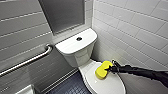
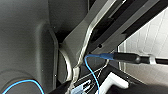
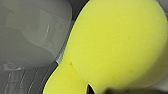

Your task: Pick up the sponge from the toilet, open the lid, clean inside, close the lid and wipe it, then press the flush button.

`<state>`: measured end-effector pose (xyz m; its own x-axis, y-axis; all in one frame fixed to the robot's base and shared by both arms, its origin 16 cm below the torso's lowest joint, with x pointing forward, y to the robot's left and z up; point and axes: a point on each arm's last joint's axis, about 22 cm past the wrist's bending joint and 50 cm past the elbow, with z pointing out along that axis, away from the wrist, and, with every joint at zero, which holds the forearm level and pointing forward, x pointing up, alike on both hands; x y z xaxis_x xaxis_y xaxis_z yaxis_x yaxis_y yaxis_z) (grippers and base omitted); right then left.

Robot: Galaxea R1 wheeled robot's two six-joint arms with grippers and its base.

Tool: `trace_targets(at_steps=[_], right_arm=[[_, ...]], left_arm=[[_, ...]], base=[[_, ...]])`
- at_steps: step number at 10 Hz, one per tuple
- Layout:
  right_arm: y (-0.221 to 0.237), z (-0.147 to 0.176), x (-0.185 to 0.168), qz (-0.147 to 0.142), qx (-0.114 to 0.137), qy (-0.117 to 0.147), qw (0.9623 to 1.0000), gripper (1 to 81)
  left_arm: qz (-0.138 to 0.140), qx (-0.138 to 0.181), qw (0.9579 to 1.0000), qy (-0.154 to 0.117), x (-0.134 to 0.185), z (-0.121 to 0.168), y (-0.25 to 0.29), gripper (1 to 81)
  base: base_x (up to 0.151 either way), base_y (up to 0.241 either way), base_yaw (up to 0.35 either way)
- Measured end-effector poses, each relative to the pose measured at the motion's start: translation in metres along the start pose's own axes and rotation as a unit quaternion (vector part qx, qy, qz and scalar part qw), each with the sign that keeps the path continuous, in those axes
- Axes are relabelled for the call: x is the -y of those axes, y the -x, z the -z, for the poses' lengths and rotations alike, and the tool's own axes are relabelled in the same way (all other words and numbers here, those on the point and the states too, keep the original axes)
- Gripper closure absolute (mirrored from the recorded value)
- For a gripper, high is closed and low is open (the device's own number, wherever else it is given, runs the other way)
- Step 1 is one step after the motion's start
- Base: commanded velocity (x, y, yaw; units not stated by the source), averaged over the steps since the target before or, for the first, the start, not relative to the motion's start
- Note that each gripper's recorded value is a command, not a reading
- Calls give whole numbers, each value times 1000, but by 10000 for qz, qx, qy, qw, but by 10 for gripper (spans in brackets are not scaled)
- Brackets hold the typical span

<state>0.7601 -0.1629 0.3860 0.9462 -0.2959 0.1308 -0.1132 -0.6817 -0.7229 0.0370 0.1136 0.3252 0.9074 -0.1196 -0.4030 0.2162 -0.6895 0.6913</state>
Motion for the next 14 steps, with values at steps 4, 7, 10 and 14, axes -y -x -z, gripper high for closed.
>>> trace_targets(at_steps=[4, 7, 10, 14], right_arm=[[-20, -36, 5, -429, -227, 178, 9987, 811], [-33, -50, -16, -1156, -635, 416, 9904, 811], [-25, -52, -41, -1714, -962, 476, 9793, 811], [2, -32, -53, -1916, -1078, 228, 9753, 811]], left_arm=[[18, -11, 10000, -51, 5, 0, 0, 10], [49, -30, 10000, -36, 4, -1, 4, 10], [59, -21, 10000, -33, 4, -1, 6, 10], [69, -11, 10000, 3, -1, -4, 9, 10]], base=[[0, 0, 0], [0, 0, 0], [0, 0, 0], [0, 0, 0]])
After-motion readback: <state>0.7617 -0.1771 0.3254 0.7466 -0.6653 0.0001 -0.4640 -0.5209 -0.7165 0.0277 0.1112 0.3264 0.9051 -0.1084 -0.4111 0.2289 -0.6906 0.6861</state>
